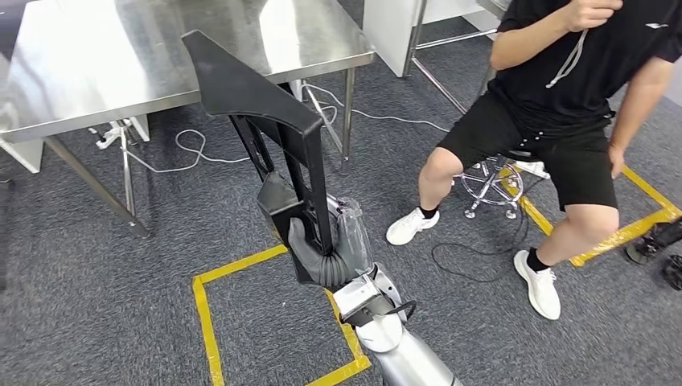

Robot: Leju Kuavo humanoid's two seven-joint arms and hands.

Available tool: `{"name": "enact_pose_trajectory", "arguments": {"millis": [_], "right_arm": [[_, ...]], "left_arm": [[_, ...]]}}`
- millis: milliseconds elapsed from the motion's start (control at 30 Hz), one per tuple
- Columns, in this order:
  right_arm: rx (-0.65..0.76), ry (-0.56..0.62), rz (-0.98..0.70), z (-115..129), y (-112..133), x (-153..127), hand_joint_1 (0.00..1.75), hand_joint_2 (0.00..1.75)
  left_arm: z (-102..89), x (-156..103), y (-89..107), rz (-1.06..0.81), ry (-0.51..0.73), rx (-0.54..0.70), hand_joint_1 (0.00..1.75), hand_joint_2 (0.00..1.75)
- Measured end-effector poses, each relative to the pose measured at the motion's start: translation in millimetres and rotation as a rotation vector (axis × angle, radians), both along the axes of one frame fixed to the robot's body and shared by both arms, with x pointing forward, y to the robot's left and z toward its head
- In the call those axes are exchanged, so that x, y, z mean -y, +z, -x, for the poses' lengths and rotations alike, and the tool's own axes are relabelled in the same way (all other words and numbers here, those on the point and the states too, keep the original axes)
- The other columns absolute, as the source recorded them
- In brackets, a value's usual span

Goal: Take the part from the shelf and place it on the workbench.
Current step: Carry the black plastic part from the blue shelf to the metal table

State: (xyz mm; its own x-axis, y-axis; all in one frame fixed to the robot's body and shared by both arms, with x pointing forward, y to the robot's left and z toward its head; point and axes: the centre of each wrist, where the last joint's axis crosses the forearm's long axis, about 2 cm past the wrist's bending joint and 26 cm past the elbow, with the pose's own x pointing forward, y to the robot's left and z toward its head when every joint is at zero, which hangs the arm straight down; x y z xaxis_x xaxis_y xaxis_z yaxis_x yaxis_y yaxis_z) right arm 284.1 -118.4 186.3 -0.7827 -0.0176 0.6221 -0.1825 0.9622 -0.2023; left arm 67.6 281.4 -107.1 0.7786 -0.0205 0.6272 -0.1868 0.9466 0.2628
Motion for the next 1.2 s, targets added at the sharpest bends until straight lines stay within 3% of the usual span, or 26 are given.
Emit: {"name": "enact_pose_trajectory", "arguments": {"millis": [1200], "right_arm": [[-0.006,0.022,0.007,-4.9,1.6,-5.8,1.75,1.75]], "left_arm": [[0.8,0.4,-0.3,0.013,-0.010,0.037,0.00,1.75]]}}
